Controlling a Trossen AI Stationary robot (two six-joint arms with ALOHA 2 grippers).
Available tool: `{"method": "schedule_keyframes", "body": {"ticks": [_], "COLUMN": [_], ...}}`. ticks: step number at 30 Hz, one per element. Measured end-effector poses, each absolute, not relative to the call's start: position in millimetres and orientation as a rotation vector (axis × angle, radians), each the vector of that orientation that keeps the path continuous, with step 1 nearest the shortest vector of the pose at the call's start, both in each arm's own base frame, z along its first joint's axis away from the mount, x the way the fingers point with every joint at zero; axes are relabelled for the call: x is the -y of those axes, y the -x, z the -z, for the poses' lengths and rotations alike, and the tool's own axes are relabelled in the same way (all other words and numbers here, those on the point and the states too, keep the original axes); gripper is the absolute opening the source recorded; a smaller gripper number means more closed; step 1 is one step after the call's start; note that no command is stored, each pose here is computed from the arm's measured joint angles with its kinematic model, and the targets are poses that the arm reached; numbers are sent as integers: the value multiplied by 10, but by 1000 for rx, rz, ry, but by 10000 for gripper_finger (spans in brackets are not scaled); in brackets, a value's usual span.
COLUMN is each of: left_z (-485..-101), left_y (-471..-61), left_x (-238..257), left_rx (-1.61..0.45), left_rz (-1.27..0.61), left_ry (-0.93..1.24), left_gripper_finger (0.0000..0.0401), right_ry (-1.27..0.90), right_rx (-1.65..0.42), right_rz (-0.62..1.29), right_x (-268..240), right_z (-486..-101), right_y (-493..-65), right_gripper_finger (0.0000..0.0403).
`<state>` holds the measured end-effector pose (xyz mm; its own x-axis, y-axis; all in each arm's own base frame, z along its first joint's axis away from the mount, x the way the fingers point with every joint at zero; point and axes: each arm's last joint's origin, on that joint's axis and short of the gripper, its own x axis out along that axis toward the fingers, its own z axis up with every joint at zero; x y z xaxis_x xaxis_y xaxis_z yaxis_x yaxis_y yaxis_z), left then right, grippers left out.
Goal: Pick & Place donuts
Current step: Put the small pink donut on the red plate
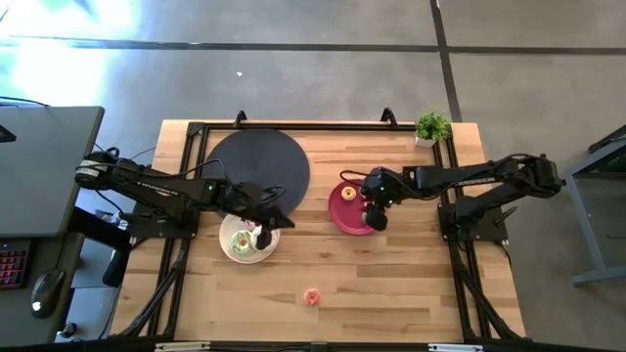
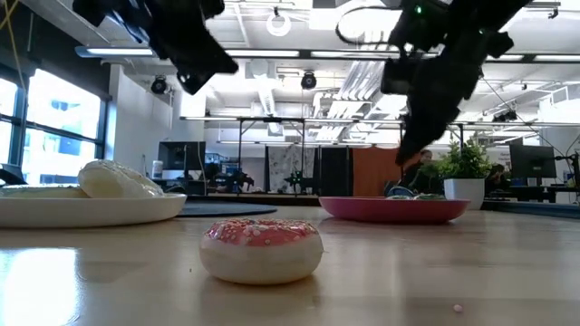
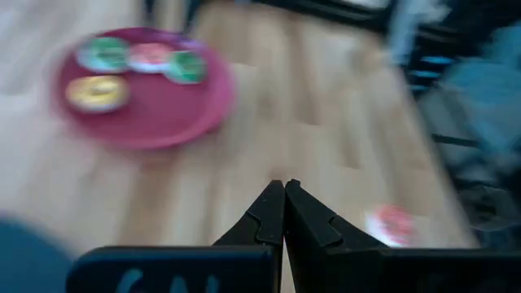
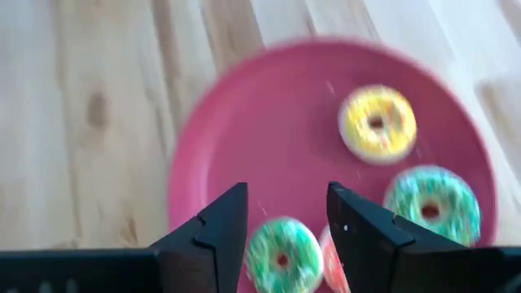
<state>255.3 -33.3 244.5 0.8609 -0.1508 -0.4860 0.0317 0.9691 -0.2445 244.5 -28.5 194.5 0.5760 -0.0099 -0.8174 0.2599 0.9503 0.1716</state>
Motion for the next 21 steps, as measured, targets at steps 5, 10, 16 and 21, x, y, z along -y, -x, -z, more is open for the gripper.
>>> {"method": "schedule_keyframes", "body": {"ticks": [5, 10, 16, 21], "left_z": [-2367, -2191, -1977, -1799], "left_y": [-2668, -2884, -3229, -3531], "left_x": [484, 694, 1008, 1311], "left_rx": [-511, -553, -623, -668], "left_rz": [304, 363, 410, 468], "left_ry": [216, 171, 105, 43], "left_gripper_finger": [1, 42, 131, 161], "right_ry": [-229, -217, -186, -155], "right_rx": [-840, -793, -792, -800], "right_rz": [103, 69, 85, 124], "right_x": [213, 130, 61, 30], "right_z": [-2036, -2069, -2069, -2058], "right_y": [-2546, -2587, -2590, -2581], "right_gripper_finger": [158, 158, 158, 158]}}
